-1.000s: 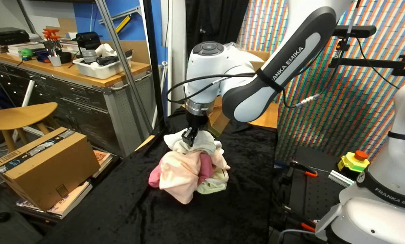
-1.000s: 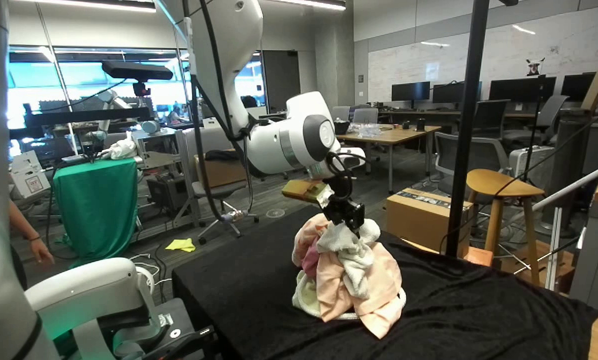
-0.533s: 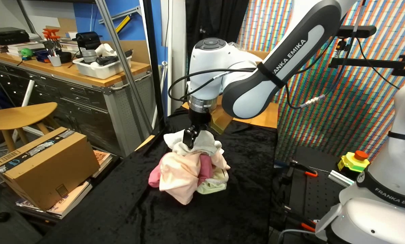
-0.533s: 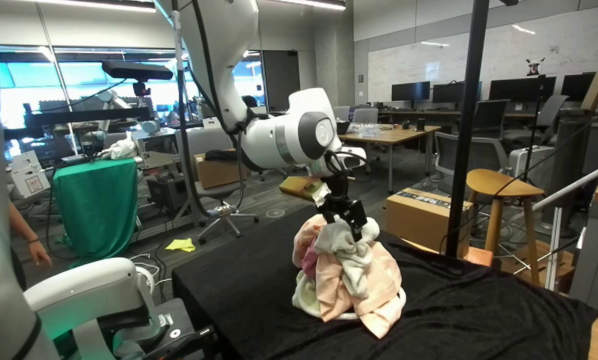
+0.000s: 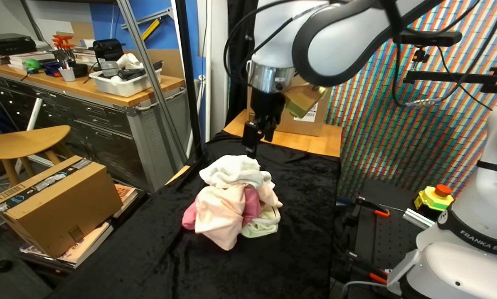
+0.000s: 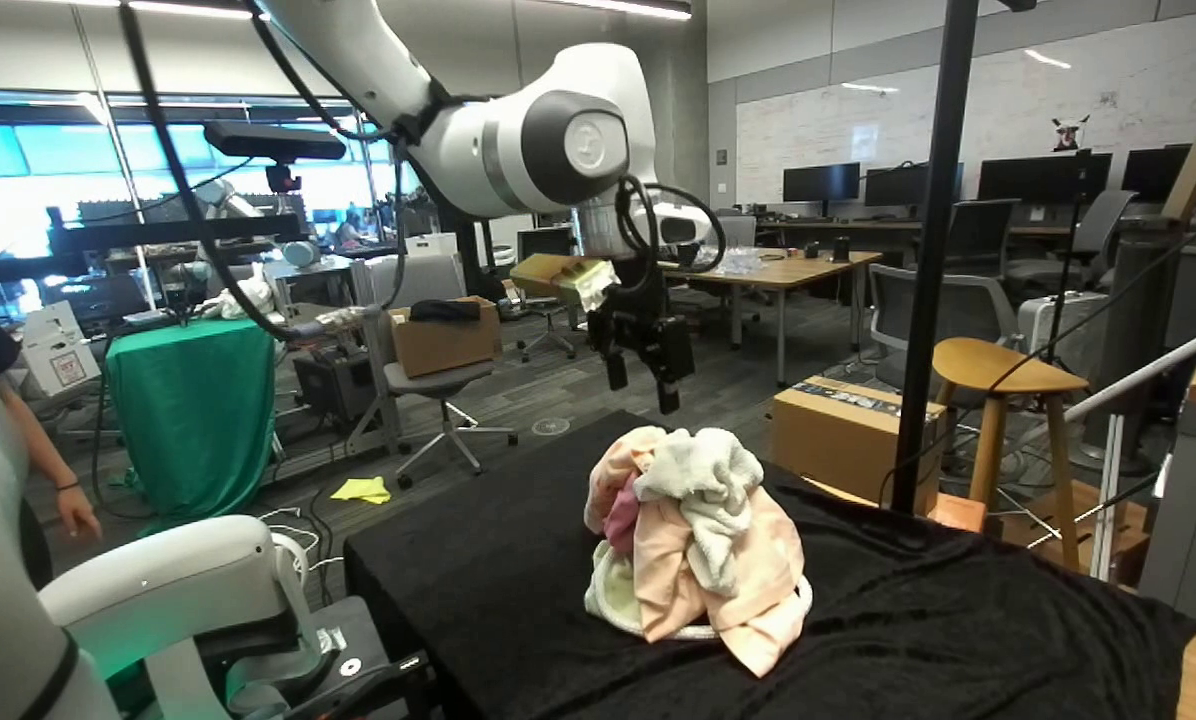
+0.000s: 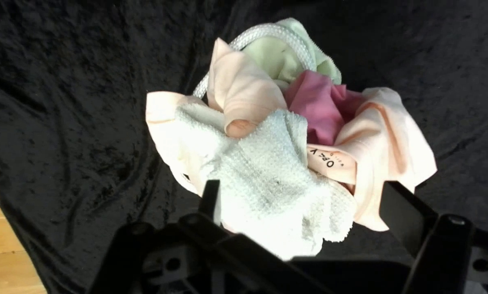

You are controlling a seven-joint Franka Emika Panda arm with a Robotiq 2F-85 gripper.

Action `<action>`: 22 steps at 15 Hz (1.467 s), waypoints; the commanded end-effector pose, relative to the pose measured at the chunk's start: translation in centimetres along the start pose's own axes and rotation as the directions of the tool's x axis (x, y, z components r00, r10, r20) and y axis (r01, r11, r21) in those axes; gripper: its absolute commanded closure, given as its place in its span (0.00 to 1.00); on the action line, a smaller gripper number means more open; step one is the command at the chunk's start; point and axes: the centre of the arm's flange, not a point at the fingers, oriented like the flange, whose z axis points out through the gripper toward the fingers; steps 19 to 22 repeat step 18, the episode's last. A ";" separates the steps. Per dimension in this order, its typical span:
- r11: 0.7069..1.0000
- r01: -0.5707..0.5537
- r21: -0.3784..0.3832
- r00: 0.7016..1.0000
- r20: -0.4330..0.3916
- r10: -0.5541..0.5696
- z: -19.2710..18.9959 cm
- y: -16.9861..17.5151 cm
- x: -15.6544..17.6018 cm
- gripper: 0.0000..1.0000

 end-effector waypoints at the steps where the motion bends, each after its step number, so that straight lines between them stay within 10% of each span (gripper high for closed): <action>1: 0.997 -0.072 0.041 0.997 0.011 0.072 -7.2 3.0 -4.8 0.00; 12: 0.972 -0.168 0.166 0.975 -0.119 0.189 -13.3 13.5 -17.4 0.00; 22: 0.970 -0.182 0.160 0.972 -0.122 0.203 -12.9 13.7 -17.1 0.00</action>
